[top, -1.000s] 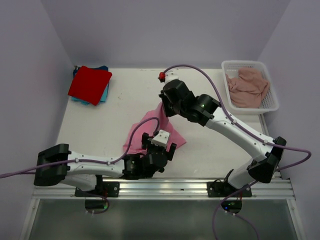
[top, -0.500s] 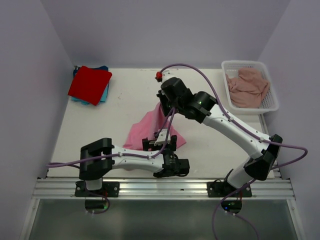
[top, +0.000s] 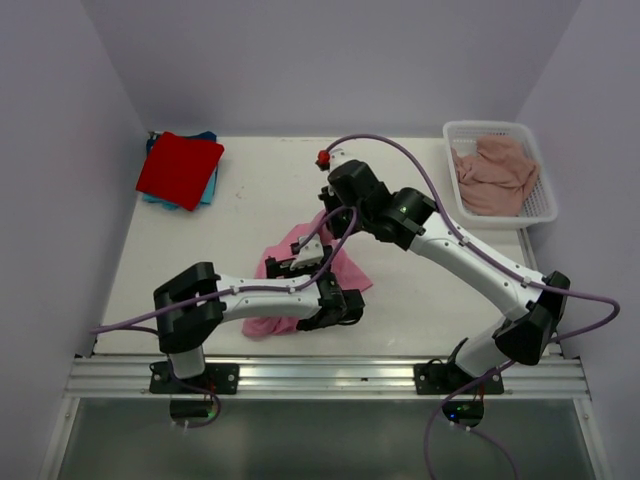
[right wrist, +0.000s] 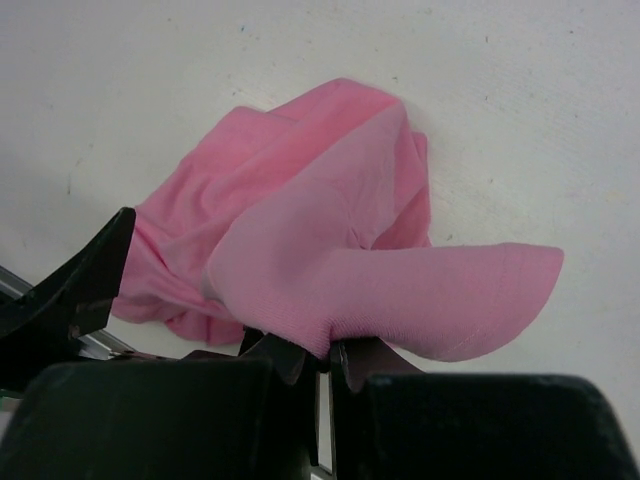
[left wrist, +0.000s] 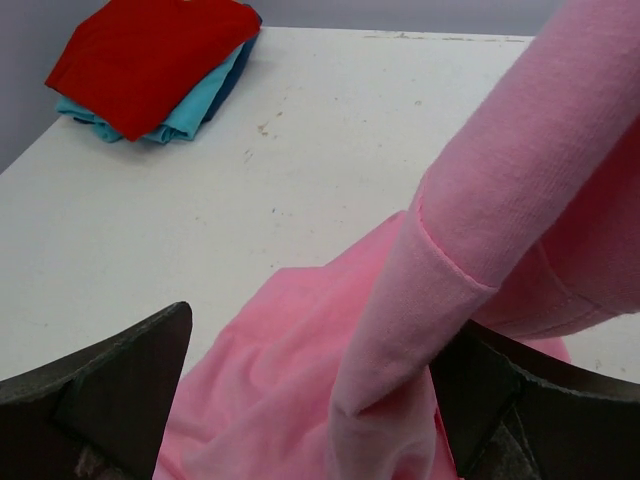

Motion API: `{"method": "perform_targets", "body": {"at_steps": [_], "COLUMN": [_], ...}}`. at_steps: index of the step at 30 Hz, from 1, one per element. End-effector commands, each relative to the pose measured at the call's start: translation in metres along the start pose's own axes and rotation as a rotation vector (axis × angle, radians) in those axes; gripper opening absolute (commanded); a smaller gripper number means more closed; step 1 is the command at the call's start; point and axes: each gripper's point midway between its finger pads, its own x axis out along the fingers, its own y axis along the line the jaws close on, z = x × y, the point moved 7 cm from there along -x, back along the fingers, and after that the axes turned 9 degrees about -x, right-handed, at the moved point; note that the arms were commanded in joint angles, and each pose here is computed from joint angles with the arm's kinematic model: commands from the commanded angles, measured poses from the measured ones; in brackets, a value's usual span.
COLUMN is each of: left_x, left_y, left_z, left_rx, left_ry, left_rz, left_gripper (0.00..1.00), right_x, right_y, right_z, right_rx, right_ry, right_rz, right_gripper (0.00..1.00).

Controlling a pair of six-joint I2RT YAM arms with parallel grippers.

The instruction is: Fold and stack the t-shirts

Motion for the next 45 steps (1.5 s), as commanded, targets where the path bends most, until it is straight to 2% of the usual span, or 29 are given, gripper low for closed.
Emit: {"method": "perform_targets", "body": {"at_steps": [1, 3, 9, 14, 20, 27, 30, 31, 35, 38, 41, 45], "left_x": [0.009, 0.004, -0.044, -0.071, -0.105, -0.122, -0.125, -0.131, -0.158, -0.162, -0.156, -0.147], "left_y": [-0.011, -0.013, -0.021, 0.012, 0.06, 0.094, 0.11, 0.114, 0.112, 0.111, 0.116, 0.113], "left_z": [0.037, 0.039, 0.056, 0.1, 0.131, 0.143, 0.146, 0.147, 0.156, 0.155, 0.168, 0.169], "left_rx": [-0.03, -0.023, -0.021, -0.051, 0.009, 0.041, -0.002, 0.035, 0.009, 0.001, -0.055, -0.003], "left_ry": [-0.22, -0.219, -0.21, -0.199, -0.181, -0.069, -0.005, -0.003, 0.098, 0.073, 0.05, -0.007], "left_rz": [-0.07, -0.084, -0.224, -0.323, -0.508, -0.69, -0.779, -0.838, -1.039, -1.223, -1.286, -1.268], "left_gripper": [1.0, 1.0, 1.0, 1.0, 1.0, 1.0, 1.0, 1.0, 1.0, 1.0, 1.0, 1.0], "right_x": [-0.014, -0.014, -0.016, -0.019, -0.015, -0.011, -0.011, -0.011, -0.01, -0.012, -0.017, -0.019], "right_y": [0.012, 0.013, 0.014, 0.013, 0.014, 0.017, 0.019, 0.019, 0.02, 0.02, 0.018, 0.017], "right_z": [0.005, 0.006, 0.01, 0.012, 0.013, 0.019, 0.022, 0.024, 0.025, 0.026, 0.027, 0.028], "right_rx": [-0.002, -0.01, -0.034, -0.045, -0.05, -0.044, -0.044, -0.043, -0.042, -0.041, -0.04, -0.04], "right_ry": [-0.046, -0.047, -0.05, -0.057, -0.057, -0.054, -0.056, -0.057, -0.051, -0.054, -0.061, -0.062], "right_rz": [0.093, 0.105, 0.118, 0.118, 0.121, 0.125, 0.133, 0.136, 0.135, 0.133, 0.129, 0.123], "right_gripper": [0.0, 0.0, 0.0, 0.0, 0.0, 0.0, 0.0, 0.0, 0.0, 0.0, 0.0, 0.0]}}
